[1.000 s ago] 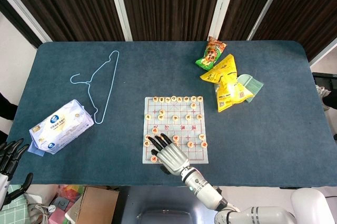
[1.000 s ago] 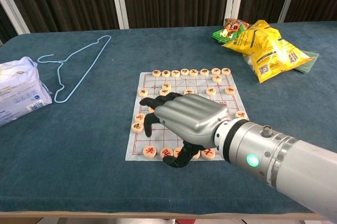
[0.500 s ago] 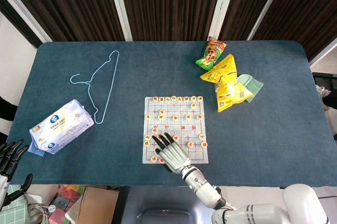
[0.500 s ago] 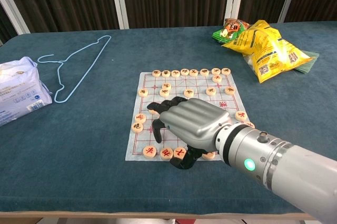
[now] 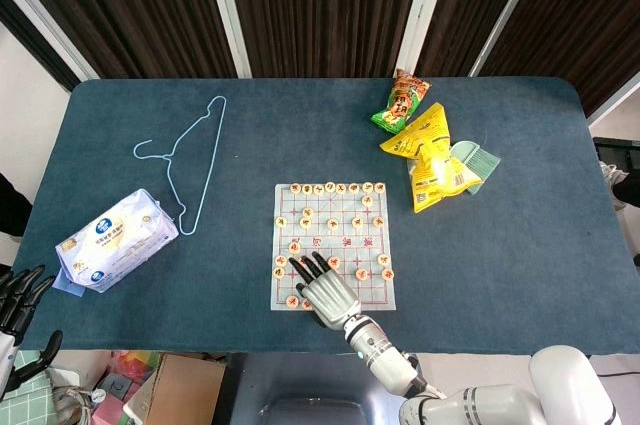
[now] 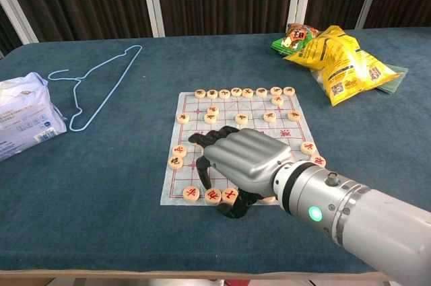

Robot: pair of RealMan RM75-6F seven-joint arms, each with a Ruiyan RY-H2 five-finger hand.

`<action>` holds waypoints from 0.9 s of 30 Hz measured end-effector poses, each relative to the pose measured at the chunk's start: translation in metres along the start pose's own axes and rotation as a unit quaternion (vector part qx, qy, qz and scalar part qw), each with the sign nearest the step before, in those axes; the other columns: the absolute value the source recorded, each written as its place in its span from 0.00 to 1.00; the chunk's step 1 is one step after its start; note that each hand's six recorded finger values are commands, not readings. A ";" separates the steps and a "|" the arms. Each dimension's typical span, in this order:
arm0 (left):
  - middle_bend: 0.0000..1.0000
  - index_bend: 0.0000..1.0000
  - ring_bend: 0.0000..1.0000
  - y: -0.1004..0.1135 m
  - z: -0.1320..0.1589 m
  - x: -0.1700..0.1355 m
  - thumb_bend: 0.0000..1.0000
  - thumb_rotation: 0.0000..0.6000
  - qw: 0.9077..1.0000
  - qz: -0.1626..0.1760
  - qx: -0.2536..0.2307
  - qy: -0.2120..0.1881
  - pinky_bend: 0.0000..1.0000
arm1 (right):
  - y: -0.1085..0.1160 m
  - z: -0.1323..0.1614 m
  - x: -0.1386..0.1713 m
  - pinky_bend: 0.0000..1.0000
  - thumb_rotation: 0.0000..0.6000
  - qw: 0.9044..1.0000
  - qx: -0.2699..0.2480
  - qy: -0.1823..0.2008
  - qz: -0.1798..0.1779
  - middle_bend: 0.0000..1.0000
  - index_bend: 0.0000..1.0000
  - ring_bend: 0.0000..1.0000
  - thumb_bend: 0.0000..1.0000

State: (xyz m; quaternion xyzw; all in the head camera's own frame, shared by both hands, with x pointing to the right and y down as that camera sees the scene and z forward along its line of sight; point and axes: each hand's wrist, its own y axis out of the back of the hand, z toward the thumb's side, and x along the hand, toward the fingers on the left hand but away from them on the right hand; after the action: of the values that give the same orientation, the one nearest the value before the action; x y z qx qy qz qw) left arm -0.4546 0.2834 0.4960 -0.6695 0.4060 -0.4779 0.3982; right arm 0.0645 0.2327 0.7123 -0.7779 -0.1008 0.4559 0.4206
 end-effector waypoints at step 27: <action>0.00 0.00 0.00 0.001 -0.001 -0.002 0.43 1.00 1.000 0.000 -0.002 0.001 0.05 | 0.013 -0.003 0.000 0.00 1.00 0.999 -0.026 -0.005 -0.020 0.06 0.63 0.00 0.48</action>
State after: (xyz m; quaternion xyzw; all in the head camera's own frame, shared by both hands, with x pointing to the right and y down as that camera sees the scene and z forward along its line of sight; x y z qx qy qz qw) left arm -0.4557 0.2847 0.4947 -0.6694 0.4075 -0.4780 0.3967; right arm 0.0638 0.2233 0.7029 -0.7841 -0.1304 0.4489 0.4082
